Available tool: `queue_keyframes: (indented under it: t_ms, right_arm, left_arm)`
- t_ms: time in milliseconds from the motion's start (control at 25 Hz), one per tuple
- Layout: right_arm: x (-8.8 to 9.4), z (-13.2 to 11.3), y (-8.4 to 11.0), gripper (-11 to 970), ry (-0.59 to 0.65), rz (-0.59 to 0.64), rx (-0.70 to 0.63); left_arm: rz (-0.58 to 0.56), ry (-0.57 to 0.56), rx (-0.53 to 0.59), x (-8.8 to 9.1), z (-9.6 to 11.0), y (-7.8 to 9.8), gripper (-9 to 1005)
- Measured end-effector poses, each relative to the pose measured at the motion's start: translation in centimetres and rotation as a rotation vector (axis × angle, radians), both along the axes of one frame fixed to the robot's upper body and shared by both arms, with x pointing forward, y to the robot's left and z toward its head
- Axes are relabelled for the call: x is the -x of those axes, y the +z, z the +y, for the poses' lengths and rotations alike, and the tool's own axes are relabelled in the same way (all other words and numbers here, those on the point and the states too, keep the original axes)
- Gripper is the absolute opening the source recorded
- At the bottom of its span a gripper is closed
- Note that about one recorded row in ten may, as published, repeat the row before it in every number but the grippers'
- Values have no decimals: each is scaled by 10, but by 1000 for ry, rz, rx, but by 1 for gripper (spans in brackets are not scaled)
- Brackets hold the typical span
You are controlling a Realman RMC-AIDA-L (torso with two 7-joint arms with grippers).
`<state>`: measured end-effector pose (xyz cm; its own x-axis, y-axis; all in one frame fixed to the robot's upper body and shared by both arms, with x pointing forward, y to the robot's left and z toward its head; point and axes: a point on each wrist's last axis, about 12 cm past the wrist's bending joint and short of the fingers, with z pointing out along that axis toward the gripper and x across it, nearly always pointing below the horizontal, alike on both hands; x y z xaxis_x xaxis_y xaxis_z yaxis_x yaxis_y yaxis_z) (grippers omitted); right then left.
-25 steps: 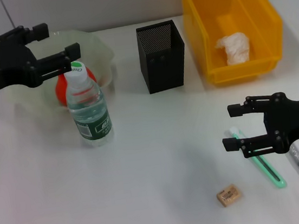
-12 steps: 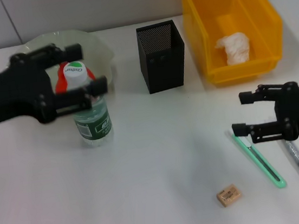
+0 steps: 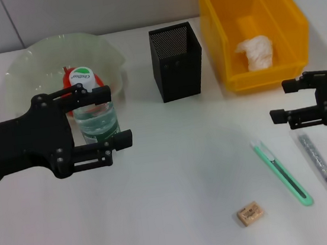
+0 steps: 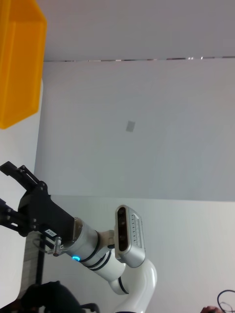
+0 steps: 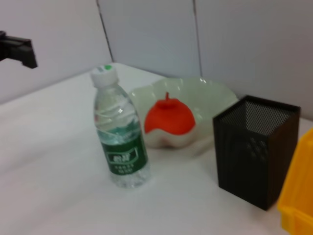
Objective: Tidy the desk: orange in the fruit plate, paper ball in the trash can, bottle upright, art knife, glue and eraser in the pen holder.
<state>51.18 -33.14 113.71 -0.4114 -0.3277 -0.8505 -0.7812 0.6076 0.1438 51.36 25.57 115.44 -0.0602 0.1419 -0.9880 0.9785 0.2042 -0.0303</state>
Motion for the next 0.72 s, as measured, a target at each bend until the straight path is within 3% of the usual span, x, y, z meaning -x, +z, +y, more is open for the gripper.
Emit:
queue_keyframes:
  t_ms: [720]
  right_arm:
    - [-43, 30, 55, 821, 0, 178, 264]
  left_arm:
    - [-26, -59, -13, 7, -12, -33, 810]
